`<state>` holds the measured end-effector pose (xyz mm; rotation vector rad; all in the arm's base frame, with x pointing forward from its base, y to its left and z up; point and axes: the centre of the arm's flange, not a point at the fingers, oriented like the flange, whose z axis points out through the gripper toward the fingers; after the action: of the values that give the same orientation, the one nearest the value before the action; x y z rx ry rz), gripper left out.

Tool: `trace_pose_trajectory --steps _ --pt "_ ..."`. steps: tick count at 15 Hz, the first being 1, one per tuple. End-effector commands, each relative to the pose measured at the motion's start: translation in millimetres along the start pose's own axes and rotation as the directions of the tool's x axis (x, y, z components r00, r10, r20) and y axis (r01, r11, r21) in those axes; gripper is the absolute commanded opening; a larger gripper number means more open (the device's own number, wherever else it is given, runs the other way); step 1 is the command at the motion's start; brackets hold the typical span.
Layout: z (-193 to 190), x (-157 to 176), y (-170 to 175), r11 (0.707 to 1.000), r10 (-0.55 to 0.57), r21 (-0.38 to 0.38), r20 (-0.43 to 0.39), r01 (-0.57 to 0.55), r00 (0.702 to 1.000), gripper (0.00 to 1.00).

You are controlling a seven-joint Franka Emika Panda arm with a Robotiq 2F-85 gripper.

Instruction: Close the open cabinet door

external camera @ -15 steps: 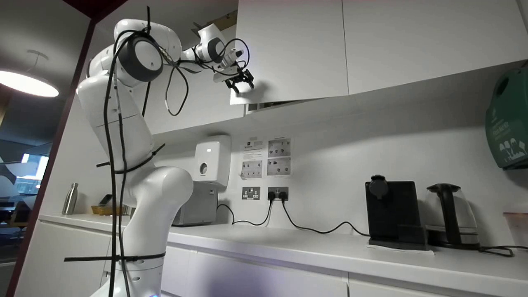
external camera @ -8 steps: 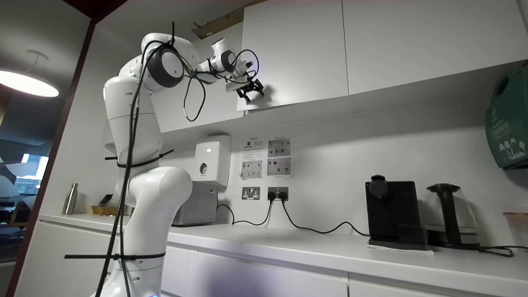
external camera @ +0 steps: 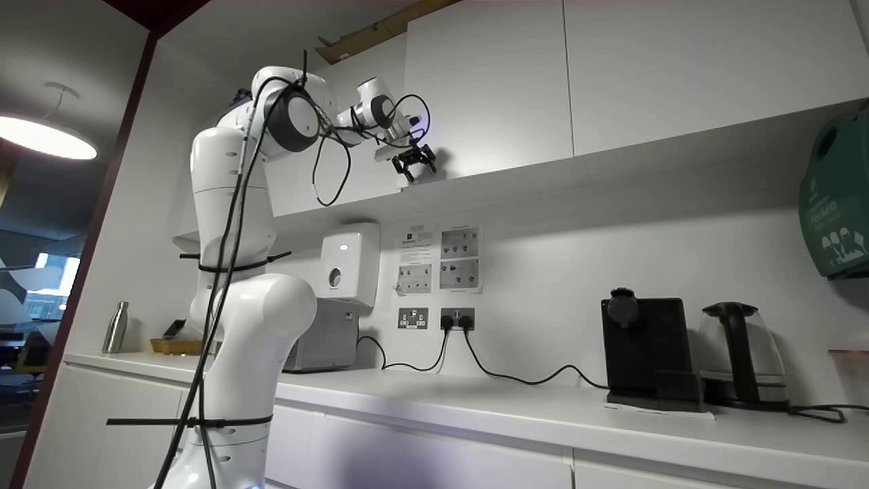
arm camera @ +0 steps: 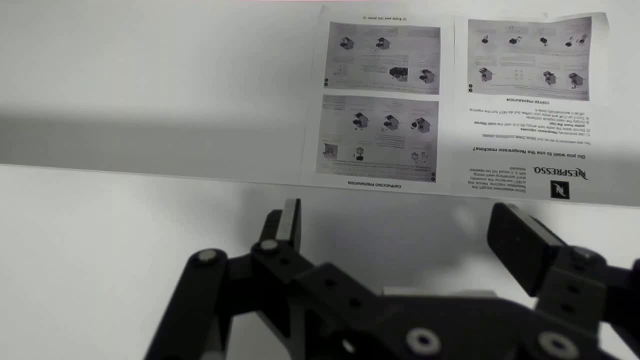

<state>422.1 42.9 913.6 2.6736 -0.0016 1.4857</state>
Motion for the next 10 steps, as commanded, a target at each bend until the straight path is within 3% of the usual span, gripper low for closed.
trace_pose_trajectory --steps 1,4,9,10 --pt "-21 -6 12 0.998 0.035 -0.049 0.068 -0.032 0.997 1.00" --pt "-28 -51 47 0.982 0.101 -0.174 0.186 -0.069 0.977 1.00" --pt "-34 -125 97 0.945 0.223 -0.310 0.376 -0.105 0.899 1.00" --pt "-26 -88 90 0.961 0.178 -0.261 0.341 -0.089 0.923 1.00"
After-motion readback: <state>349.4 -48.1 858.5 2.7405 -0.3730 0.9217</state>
